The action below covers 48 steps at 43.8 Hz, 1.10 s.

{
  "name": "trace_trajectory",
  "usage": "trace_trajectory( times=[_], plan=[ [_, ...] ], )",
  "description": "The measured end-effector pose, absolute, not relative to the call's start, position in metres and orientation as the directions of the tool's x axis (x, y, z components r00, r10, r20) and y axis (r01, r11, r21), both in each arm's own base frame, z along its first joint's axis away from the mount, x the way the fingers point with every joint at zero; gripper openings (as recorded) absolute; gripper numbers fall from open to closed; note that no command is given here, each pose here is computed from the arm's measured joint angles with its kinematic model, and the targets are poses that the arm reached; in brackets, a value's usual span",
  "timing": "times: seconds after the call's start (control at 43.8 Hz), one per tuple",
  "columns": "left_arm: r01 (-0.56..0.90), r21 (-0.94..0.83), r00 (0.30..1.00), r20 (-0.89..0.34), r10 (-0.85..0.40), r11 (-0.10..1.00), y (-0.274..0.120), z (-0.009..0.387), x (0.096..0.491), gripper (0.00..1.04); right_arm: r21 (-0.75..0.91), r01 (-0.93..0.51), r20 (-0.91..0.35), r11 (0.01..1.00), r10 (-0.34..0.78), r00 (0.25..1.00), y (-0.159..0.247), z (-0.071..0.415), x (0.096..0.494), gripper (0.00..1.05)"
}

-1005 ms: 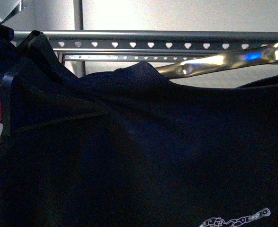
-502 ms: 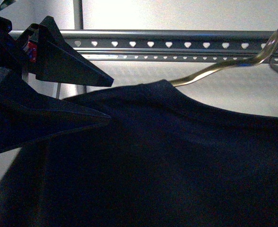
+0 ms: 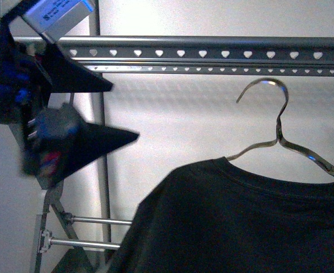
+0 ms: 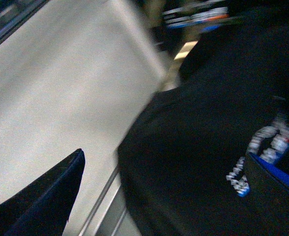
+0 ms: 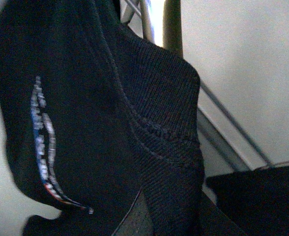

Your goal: Hang clothes on hanger

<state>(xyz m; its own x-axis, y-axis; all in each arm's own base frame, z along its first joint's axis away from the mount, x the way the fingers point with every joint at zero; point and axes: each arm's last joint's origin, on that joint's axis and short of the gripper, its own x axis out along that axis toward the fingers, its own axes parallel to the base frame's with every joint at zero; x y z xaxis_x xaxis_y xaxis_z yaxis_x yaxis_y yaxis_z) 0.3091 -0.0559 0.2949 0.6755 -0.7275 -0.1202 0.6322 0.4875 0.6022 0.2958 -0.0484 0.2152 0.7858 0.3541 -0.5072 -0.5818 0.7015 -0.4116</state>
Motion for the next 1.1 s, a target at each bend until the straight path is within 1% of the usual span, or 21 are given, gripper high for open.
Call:
trace_trajectory(
  times=[0.023, 0.046, 0.068, 0.091, 0.114, 0.137, 0.16, 0.183, 0.228, 0.274, 0.342, 0.365, 0.434, 0.548, 0.616, 0.662, 0.731, 0.776, 0.845, 0.868, 1.096],
  plan=[
    [0.569, 0.514, 0.761, -0.033, -0.648, 0.642, -0.054, 0.297, 0.313, 0.98, -0.376, -0.571, -0.529, 0.730, 0.337, 0.779, -0.048, 0.215, 0.295, 0.05],
    [0.519, 0.479, 0.794, 0.035, -0.606, 0.708, -0.052, 0.302, 0.316, 0.98, -0.340, -0.560, -0.547, 0.756, 0.326, 0.771, -0.048, 0.215, 0.294, 0.05],
    [0.459, 0.376, 0.847, 0.088, -0.524, 0.805, -0.049, 0.308, 0.318, 0.98, -0.306, -0.542, -0.564, 0.783, 0.310, 0.766, -0.048, 0.216, 0.294, 0.05],
    [0.390, 0.262, 0.892, 0.129, -0.433, 0.883, -0.045, 0.317, 0.321, 0.98, -0.262, -0.512, -0.581, 0.818, 0.290, 0.761, -0.048, 0.218, 0.292, 0.04],
    [0.285, 0.108, 0.944, 0.140, -0.299, 0.952, -0.038, 0.328, 0.324, 0.98, -0.210, -0.489, -0.592, 0.847, 0.288, 0.753, -0.048, 0.220, 0.291, 0.03],
    [0.188, -0.050, 0.976, 0.125, -0.181, 0.981, -0.030, 0.337, 0.327, 0.98, -0.155, -0.465, -0.600, 0.871, 0.291, 0.745, -0.048, 0.222, 0.290, 0.03],
    [0.135, -0.111, 0.985, 0.118, -0.122, 0.985, -0.025, 0.342, 0.327, 0.98, -0.122, -0.447, -0.602, 0.886, 0.292, 0.743, -0.048, 0.224, 0.289, 0.03],
    [0.023, -0.222, 0.997, 0.072, -0.007, 0.975, -0.017, 0.344, 0.326, 0.98, -0.083, -0.422, -0.601, 0.903, 0.292, 0.744, -0.047, 0.229, 0.287, 0.03],
    [-0.069, -0.348, 0.995, 0.043, 0.089, 0.935, -0.004, 0.342, 0.323, 0.98, -0.020, -0.377, -0.585, 0.926, 0.295, 0.756, -0.047, 0.239, 0.286, 0.03],
    [-0.080, -0.402, 0.994, 0.035, 0.103, 0.912, 0.001, 0.337, 0.320, 0.98, 0.020, -0.341, -0.566, 0.940, 0.292, 0.771, -0.049, 0.250, 0.287, 0.03],
    [-0.028, -0.463, 0.997, 0.052, 0.058, 0.886, 0.002, 0.328, 0.312, 0.98, 0.088, -0.266, -0.519, 0.960, 0.272, 0.810, -0.054, 0.273, 0.294, 0.03],
    [-0.020, -0.441, 0.998, 0.043, 0.043, 0.897, 0.001, 0.326, 0.309, 0.95, 0.106, -0.249, -0.501, 0.963, 0.268, 0.823, -0.056, 0.281, 0.298, 0.03],
    [0.001, -0.262, 1.000, 0.024, 0.005, 0.965, 0.000, 0.309, 0.289, 0.79, 0.203, -0.194, -0.455, 0.960, 0.268, 0.849, -0.063, 0.306, 0.311, 0.03],
    [0.004, -0.078, 1.000, 0.021, -0.003, 0.997, 0.000, 0.272, 0.252, 0.54, 0.315, -0.096, -0.427, 0.944, 0.231, 0.874, -0.073, 0.335, 0.336, 0.03],
    [0.002, -0.041, 1.000, -0.001, -0.002, 0.999, 0.000, 0.253, 0.237, 0.40, 0.361, -0.049, -0.429, 0.931, 0.213, 0.878, -0.076, 0.344, 0.352, 0.03],
    [0.002, -0.033, 1.000, -0.005, -0.002, 0.999, 0.000, 0.247, 0.232, 0.35, 0.380, -0.031, -0.430, 0.924, 0.206, 0.879, -0.077, 0.347, 0.359, 0.03],
    [0.001, -0.023, 1.000, -0.009, -0.001, 1.000, 0.000, 0.238, 0.222, 0.24, 0.412, -0.002, -0.433, 0.911, 0.198, 0.880, -0.077, 0.351, 0.372, 0.03],
    [0.001, -0.017, 1.000, -0.009, -0.001, 1.000, 0.000, 0.230, 0.214, 0.13, 0.440, 0.022, -0.430, 0.898, 0.189, 0.883, -0.077, 0.356, 0.385, 0.03],
    [0.001, -0.015, 1.000, -0.008, -0.001, 1.000, 0.000, 0.225, 0.207, 0.04, 0.468, 0.042, -0.424, 0.883, 0.182, 0.887, -0.077, 0.360, 0.395, 0.03],
    [0.001, -0.014, 1.000, -0.007, -0.001, 1.000, 0.000, 0.222, 0.204, 0.02, 0.479, 0.055, -0.422, 0.876, 0.175, 0.890, -0.078, 0.362, 0.399, 0.03],
    [0.001, -0.006, 1.000, -0.006, -0.001, 1.000, 0.000, 0.200, 0.175, 0.04, 0.535, 0.094, -0.373, 0.840, 0.135, 0.918, -0.071, 0.389, 0.427, 0.03]
  ],
)
